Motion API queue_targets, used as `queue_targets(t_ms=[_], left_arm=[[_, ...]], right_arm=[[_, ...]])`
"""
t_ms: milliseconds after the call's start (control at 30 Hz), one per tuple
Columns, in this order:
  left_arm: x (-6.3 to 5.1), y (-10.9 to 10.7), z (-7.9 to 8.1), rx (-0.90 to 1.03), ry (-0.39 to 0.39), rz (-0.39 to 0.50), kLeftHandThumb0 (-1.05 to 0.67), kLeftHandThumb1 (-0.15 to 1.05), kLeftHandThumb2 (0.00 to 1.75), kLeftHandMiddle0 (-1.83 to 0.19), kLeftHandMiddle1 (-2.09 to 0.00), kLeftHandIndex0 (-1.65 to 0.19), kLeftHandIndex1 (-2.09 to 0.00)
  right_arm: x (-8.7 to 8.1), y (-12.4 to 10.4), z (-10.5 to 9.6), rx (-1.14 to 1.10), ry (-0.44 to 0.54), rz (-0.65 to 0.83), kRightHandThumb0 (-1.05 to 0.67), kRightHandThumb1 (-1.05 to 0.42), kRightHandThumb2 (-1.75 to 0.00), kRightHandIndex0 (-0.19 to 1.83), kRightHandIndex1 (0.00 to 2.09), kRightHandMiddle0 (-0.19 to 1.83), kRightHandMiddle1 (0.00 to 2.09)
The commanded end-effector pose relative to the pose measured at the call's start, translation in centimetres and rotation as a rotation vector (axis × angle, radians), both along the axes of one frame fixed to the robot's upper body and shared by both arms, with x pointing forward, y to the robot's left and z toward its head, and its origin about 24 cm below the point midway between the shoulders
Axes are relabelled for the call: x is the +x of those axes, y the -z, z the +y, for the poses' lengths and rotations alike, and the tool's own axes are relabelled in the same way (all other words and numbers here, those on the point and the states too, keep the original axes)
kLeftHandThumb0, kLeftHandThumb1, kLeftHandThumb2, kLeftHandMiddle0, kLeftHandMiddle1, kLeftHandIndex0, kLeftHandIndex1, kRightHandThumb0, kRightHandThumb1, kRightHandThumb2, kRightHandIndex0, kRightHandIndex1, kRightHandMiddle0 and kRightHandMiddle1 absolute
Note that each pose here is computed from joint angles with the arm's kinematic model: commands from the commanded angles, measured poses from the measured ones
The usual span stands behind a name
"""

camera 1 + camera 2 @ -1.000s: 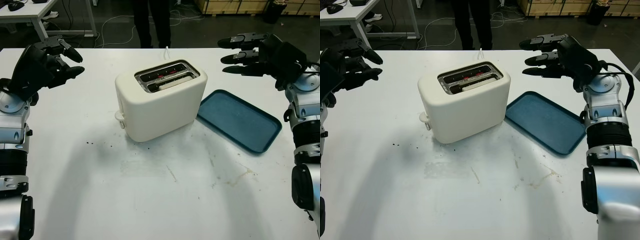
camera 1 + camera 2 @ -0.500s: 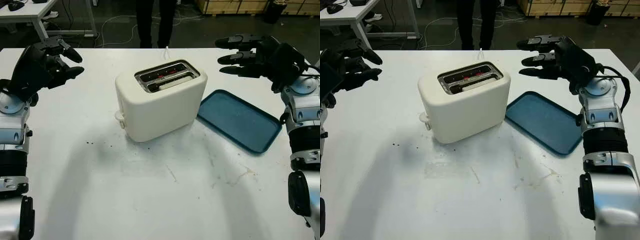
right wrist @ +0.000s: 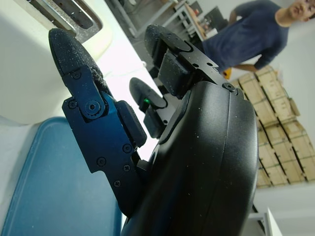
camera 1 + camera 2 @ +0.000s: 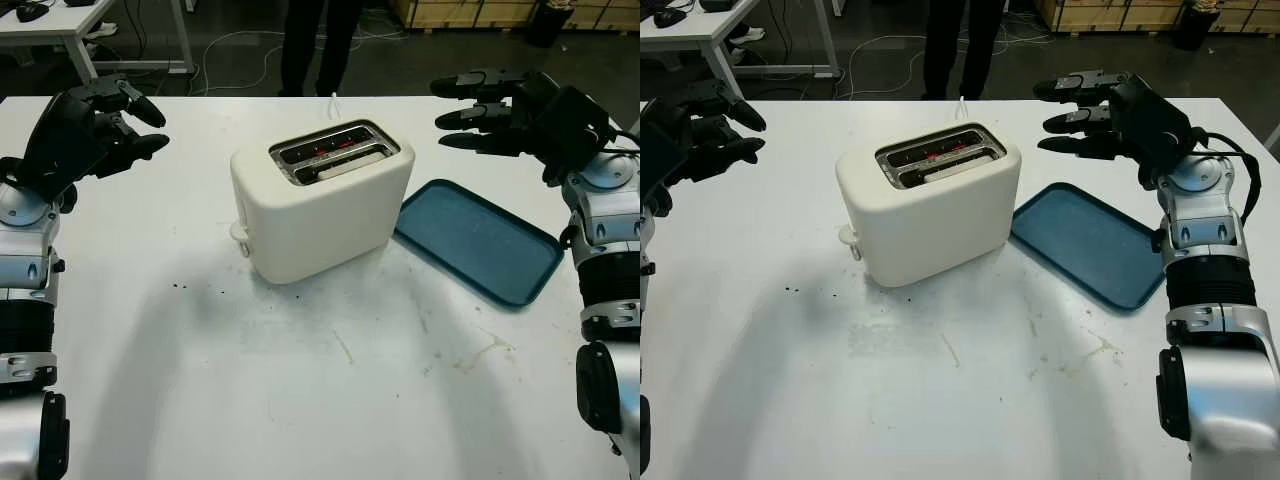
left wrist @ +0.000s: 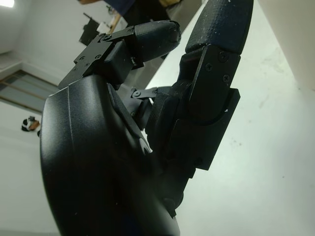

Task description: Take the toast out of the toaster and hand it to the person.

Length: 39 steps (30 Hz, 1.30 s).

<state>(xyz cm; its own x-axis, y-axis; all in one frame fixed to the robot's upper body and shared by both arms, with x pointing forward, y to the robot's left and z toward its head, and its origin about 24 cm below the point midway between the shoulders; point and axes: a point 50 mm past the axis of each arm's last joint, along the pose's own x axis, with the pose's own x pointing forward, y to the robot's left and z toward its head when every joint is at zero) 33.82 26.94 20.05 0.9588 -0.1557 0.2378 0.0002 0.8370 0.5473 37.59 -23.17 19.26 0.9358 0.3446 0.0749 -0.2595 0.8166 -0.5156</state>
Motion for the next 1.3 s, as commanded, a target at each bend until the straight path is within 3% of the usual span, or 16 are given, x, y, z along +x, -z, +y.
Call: queue_targets(t_ms=[0, 1267], left_arm=[[-0.09, -0.26, 0.03, 0.020, 0.006, 0.009, -1.05, 0.92, 0.02, -0.66, -1.43, -0.56, -1.35], [-0.21, -0.34, -0.18, 0.040, 0.024, 0.010, -1.05, 0.92, 0.04, -0.62, -1.46, -0.51, -1.40]], right_arm=[[-0.05, -0.20, -0.10, -0.025, 0.003, -0.003, -0.74, -0.70, 0.00, 0.68, 0.36, 0.77, 0.00], [-0.06, -0.13, 0.21, -0.073, -0.003, 0.003, -0.71, -0.71, 0.00, 0.59, 0.53, 0.76, 0.00]])
